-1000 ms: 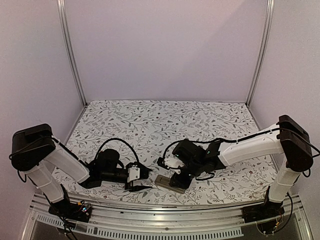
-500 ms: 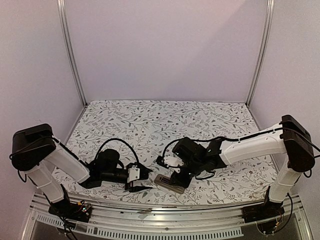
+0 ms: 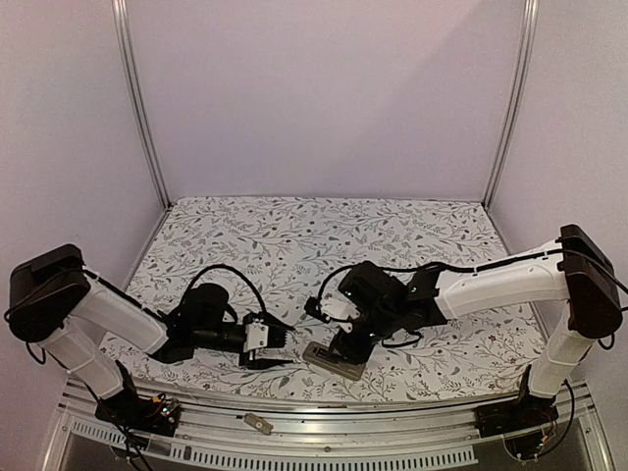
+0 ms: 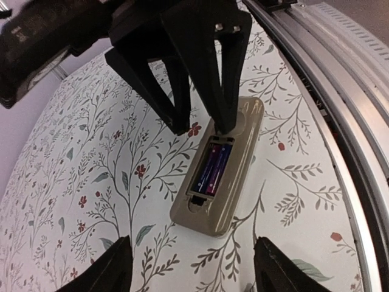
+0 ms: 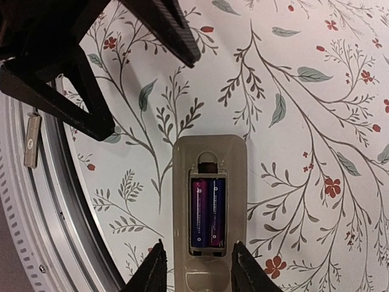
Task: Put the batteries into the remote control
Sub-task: Pick up the battery cover from the corner of the board, then pass from the right arm to the left
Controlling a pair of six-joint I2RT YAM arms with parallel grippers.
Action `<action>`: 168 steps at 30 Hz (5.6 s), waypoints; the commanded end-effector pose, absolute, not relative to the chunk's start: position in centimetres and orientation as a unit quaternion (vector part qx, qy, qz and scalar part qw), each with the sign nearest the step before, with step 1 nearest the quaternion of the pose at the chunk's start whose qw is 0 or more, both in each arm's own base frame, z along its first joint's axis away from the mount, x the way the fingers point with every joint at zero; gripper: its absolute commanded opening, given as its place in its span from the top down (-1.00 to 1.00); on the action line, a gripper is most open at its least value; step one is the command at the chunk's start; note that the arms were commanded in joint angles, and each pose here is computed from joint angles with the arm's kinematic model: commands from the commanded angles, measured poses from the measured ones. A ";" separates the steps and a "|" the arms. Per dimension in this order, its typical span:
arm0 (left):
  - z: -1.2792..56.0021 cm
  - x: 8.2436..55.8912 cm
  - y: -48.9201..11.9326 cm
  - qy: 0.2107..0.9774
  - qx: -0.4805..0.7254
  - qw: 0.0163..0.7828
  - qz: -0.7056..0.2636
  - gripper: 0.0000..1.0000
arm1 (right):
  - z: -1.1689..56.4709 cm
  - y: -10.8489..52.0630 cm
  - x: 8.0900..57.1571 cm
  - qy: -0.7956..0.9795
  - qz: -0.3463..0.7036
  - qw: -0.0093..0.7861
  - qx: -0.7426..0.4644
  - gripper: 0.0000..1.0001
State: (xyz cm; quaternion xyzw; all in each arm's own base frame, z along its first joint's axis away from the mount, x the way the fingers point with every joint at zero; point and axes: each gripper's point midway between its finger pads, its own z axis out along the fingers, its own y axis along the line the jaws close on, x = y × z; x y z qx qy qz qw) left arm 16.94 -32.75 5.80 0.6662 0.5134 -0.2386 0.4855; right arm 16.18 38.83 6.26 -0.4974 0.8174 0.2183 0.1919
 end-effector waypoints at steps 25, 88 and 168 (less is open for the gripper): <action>10.7 6.1 -26.1 0.453 0.807 0.256 -0.280 -0.05 | 14.8 44.5 6.5 0.616 0.393 0.280 -0.622 -0.24; 15.4 24.0 -12.0 0.761 0.416 0.497 -0.032 -0.51 | 1.3 56.2 4.2 0.420 0.284 0.193 -0.840 1.00; 30.8 16.5 -30.9 0.432 0.573 0.417 -0.558 1.00 | 34.8 43.8 13.2 0.309 0.358 0.569 -0.673 -0.66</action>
